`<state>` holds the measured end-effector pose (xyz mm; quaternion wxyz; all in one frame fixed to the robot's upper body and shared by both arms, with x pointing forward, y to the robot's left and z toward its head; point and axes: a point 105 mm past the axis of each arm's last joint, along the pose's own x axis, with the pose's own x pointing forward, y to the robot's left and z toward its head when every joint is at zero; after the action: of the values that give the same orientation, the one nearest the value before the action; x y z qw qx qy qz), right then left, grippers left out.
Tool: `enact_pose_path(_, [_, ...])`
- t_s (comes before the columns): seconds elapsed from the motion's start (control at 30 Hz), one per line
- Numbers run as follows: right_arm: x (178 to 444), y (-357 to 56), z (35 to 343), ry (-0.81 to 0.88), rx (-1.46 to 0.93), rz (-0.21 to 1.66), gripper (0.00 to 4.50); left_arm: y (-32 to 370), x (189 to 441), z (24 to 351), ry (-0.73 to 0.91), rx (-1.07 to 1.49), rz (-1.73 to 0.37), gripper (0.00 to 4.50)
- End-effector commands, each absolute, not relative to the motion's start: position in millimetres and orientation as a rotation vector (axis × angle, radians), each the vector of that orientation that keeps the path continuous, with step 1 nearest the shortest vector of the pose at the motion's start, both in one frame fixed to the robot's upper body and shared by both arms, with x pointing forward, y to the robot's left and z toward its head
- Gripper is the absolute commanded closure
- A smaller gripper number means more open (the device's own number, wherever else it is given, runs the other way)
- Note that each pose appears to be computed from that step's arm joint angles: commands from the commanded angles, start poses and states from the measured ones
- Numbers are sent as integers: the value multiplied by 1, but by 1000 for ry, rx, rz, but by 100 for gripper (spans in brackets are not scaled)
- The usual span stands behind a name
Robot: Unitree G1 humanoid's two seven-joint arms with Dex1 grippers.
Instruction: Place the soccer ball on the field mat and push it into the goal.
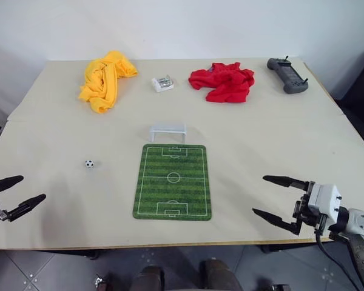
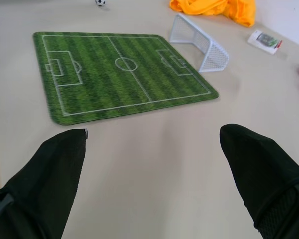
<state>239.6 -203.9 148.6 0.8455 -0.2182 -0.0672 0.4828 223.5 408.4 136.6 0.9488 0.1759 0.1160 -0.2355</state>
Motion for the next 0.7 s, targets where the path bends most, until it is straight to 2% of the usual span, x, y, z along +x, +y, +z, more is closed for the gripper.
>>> enact_pose_path(0.03, [242,-192,157,-210,-422,1065,2,409,216,149,193,350,-469,0])
enact_pose_path(0.17, [242,-170,172,-305,-311,1131,2,413,210,148,144,216,-422,0])
enact_pose_path(0.23, [238,-155,189,-418,-230,1158,2,420,207,148,87,165,-365,0])
enact_pose_path(0.37, [232,-132,205,-524,-167,1179,2,422,205,127,88,108,-304,0])
enact_pose_path(0.5, [232,-129,195,-526,-250,1194,2,393,228,124,19,36,-374,0])
enact_pose_path(0.7, [244,-152,188,-475,-291,1113,2,340,279,149,-72,51,-514,0])
